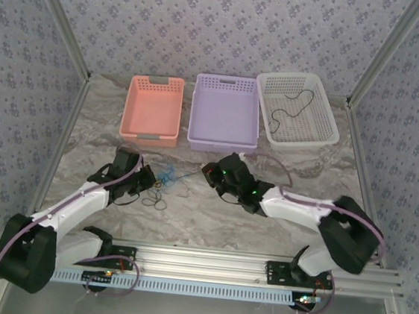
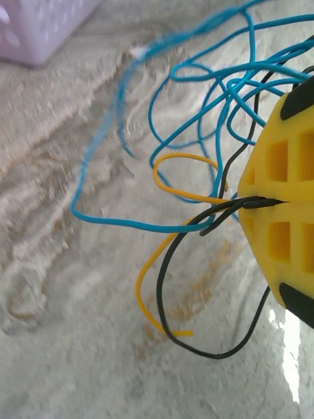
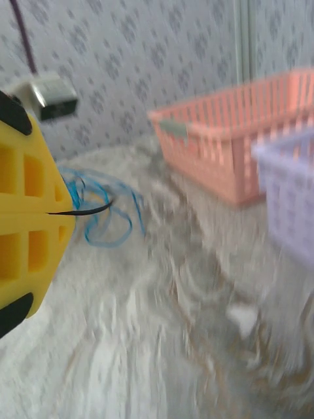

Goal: Untangle the cables

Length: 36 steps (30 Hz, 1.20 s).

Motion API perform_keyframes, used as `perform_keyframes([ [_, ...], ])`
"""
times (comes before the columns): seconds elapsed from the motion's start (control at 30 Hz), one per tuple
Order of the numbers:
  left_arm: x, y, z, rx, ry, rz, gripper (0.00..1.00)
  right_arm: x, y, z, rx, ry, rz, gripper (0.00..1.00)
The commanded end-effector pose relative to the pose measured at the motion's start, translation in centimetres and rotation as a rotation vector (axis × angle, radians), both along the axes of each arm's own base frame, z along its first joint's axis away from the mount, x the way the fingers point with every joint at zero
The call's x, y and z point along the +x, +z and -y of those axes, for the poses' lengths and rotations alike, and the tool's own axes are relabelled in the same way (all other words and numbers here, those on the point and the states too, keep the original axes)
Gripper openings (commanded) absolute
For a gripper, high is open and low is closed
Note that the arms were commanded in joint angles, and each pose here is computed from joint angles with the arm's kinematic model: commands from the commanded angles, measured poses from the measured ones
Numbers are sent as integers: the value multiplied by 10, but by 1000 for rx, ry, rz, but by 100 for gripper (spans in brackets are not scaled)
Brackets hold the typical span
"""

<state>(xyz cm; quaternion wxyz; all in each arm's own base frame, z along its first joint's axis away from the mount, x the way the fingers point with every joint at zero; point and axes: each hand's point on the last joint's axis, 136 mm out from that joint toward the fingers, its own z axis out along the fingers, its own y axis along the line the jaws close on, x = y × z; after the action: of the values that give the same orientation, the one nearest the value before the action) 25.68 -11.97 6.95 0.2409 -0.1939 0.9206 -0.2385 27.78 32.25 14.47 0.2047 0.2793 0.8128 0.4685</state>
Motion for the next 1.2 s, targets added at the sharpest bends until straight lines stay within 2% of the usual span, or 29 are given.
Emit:
perform_keyframes([
  [0.0,0,2,-20,62,59,-4,0,12,22,75,-274,-129,121,0],
  [0.17,5,5,-15,33,58,7,0,7,69,110,-409,-129,230,0],
  [0.33,6,3,-15,32,57,2,1,4,84,130,-472,-125,277,0],
  [0.43,6,3,-10,14,42,2,0,4,80,123,-470,-78,275,0],
  [0.53,4,2,-10,7,38,3,0,-1,60,90,-435,26,235,1],
  [0.6,4,2,-9,1,34,6,0,-6,44,56,-415,130,211,20],
  [0.67,3,3,-6,-12,26,9,0,-9,28,25,-424,210,172,35],
  [0.8,4,27,10,-141,6,51,0,-20,-11,-21,-403,294,86,55],
  [1.0,5,83,25,-282,-12,156,0,-22,-37,-45,-200,205,1,67],
  [1.17,3,93,30,-326,-21,163,0,-7,-50,-60,-10,139,-67,68],
])
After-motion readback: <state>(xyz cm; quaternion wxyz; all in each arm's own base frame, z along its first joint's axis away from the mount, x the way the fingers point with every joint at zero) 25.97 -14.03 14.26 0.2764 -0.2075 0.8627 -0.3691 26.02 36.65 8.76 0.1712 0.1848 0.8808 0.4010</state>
